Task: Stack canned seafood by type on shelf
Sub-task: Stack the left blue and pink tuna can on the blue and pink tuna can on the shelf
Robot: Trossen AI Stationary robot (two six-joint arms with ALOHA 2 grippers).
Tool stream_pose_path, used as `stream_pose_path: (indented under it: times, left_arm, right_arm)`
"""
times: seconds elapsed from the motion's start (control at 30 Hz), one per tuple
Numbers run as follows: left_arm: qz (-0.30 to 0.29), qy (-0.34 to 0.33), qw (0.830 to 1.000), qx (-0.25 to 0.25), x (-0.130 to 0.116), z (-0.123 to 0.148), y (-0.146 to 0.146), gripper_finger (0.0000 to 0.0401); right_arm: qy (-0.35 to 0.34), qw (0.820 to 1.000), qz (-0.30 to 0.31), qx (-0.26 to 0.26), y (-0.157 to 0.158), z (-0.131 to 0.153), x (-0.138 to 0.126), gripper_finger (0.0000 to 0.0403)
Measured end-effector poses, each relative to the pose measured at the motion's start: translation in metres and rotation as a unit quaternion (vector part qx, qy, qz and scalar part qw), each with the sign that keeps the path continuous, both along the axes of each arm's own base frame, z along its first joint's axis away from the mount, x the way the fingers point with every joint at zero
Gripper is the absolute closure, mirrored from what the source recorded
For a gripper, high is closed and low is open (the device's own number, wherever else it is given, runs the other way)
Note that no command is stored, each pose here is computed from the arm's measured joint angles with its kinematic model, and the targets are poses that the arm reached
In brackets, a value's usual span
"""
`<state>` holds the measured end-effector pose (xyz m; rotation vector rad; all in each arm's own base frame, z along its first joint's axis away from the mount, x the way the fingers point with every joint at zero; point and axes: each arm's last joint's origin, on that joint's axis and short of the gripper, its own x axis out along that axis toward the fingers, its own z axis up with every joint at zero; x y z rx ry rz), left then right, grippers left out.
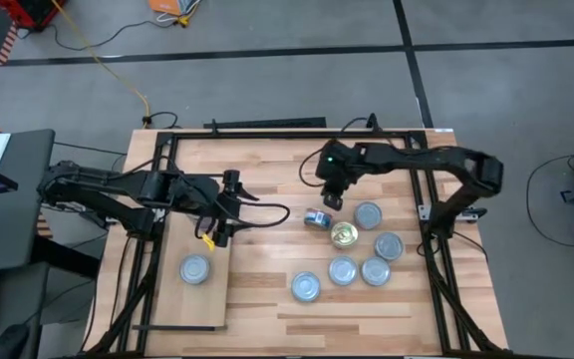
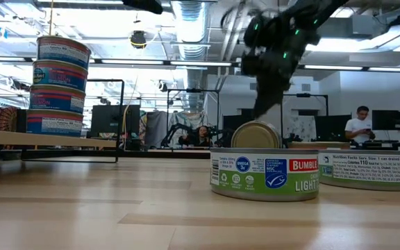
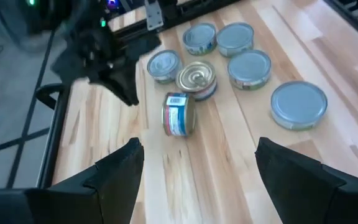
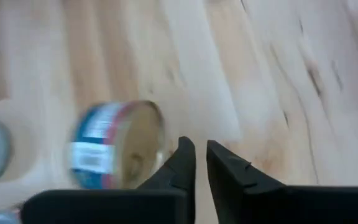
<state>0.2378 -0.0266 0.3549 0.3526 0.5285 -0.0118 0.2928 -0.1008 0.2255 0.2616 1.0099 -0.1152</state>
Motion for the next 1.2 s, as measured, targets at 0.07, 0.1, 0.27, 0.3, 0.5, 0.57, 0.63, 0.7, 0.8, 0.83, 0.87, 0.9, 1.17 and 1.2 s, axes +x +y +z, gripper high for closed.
stream_pose_path:
  times: [0.07, 0.1, 0.27, 0.3, 0.5, 0.57, 0.63, 0.7, 0.8, 0.83, 0.87, 0.9, 1.17, 1.2]
  left_arm:
    - [0.003, -0.002, 1.0, -0.006, 0.0, 0.0, 0.0, 0.0106]
    - [0.005, -0.002, 1.0, -0.009, 0.0, 0.0, 0.0, 0.0106]
    - [0.024, -0.002, 1.0, -0.019, 0.001, -0.001, 0.0, 0.0106]
    - [0.031, -0.001, 0.999, -0.013, 0.001, -0.001, 0.001, 0.0106]
    - [0.061, -0.007, 0.998, 0.008, 0.004, -0.002, 0.003, 0.0106]
    - [0.063, -0.007, 0.998, 0.008, 0.004, -0.002, 0.003, 0.0106]
    - [0.064, -0.005, 0.998, 0.009, 0.004, -0.002, 0.003, 0.0106]
    - [0.065, -0.005, 0.998, 0.01, 0.004, -0.002, 0.003, 0.0106]
    - [0.066, 0.0, 0.998, 0.011, 0.003, -0.003, 0.003, 0.0106]
    - [0.066, 0.002, 0.998, 0.01, 0.003, -0.003, 0.003, 0.0106]
    - [0.066, 0.002, 0.998, 0.008, 0.003, -0.003, 0.003, 0.0106]
    - [0.067, 0.004, 0.998, 0.007, 0.003, -0.004, 0.003, 0.0106]
    - [0.058, 0.028, 0.998, -0.002, -0.001, -0.008, -0.006, 0.0106]
    - [0.054, 0.029, 0.998, -0.001, -0.001, -0.008, -0.007, 0.0106]
  right_arm:
    - [-0.02, 1.0, 0.014, -0.009, 0.009, 0.011, -0.005, 0.0313]
    - [-0.024, 0.999, 0.022, -0.011, 0.014, 0.014, -0.008, 0.0299]
    - [-0.025, 0.999, 0.03, -0.008, 0.047, 0.01, -0.019, 0.0196]
    - [-0.02, 0.999, 0.023, -0.012, 0.053, 0.006, -0.02, 0.0173]
    - [-0.001, 0.998, -0.015, -0.067, 0.081, -0.008, -0.019, 0.0069]
    - [0.008, 0.994, -0.026, -0.105, 0.089, -0.011, -0.019, 0.0054]
    - [0.005, 0.992, -0.022, -0.123, 0.096, -0.012, -0.017, 0.0047]
    - [-0.012, 0.992, -0.019, -0.123, 0.101, -0.01, -0.015, 0.0046]
    - [-0.023, 0.993, -0.024, -0.117, 0.104, -0.009, -0.013, 0.0048]
    - [-0.024, 0.993, -0.026, -0.115, 0.104, -0.009, -0.013, 0.0049]
    - [-0.025, 0.993, -0.028, -0.114, 0.104, -0.009, -0.013, 0.005]
    - [-0.028, 0.993, -0.03, -0.113, 0.106, -0.008, -0.012, 0.005]
    - [-0.075, 0.983, -0.054, -0.159, 0.12, -0.03, -0.019, 0.0051]
    - [-0.082, 0.982, -0.061, -0.158, 0.12, -0.034, -0.02, 0.0051]
